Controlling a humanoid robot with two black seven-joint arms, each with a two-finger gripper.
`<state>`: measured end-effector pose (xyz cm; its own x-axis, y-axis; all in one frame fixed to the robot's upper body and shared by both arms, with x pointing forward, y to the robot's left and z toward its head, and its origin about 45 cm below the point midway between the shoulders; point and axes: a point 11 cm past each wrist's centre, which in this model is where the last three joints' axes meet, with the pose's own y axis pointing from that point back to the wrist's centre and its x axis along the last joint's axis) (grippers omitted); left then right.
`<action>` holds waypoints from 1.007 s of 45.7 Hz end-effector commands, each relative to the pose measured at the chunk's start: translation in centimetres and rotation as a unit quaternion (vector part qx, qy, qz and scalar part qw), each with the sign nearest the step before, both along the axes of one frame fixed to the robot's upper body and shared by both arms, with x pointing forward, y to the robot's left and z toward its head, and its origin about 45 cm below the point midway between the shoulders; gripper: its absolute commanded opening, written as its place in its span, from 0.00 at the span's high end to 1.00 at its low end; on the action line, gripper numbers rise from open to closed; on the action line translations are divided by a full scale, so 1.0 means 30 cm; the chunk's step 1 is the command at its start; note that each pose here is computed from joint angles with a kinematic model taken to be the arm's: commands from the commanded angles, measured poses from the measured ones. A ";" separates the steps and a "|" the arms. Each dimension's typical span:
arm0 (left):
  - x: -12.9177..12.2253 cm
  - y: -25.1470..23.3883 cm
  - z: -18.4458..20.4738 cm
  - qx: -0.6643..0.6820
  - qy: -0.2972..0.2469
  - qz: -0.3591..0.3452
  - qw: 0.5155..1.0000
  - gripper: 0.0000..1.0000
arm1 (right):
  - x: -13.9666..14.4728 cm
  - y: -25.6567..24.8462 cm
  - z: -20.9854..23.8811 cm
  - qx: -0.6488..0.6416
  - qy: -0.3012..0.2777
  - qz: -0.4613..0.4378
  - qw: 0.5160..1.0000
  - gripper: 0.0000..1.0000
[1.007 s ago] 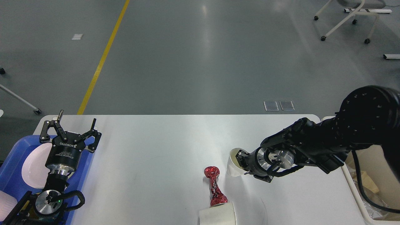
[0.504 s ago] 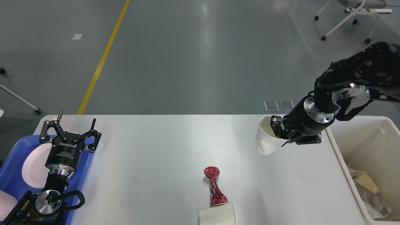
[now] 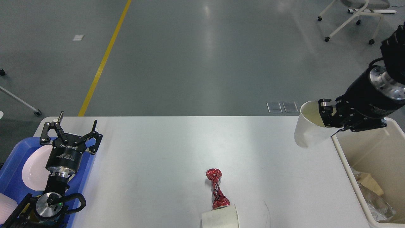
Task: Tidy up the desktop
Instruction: 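Lift the paper cup and carry it over the bin, then lower the paper cup into the bin and release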
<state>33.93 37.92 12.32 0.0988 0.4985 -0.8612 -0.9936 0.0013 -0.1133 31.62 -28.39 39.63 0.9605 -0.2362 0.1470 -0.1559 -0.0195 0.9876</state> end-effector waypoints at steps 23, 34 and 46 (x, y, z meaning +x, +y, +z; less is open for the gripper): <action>0.000 -0.001 0.000 0.000 0.000 0.000 1.000 0.04 | 0.078 -0.677 -0.170 -0.033 -0.109 -0.236 0.965 1.00; 0.000 -0.001 0.000 0.000 0.000 0.000 1.000 0.04 | 0.040 -0.958 -0.377 -0.080 -0.135 -0.316 0.936 1.00; 0.000 -0.001 0.000 0.000 0.000 0.000 1.000 0.04 | -0.038 -1.034 -0.782 -0.149 -0.183 -0.348 0.907 1.00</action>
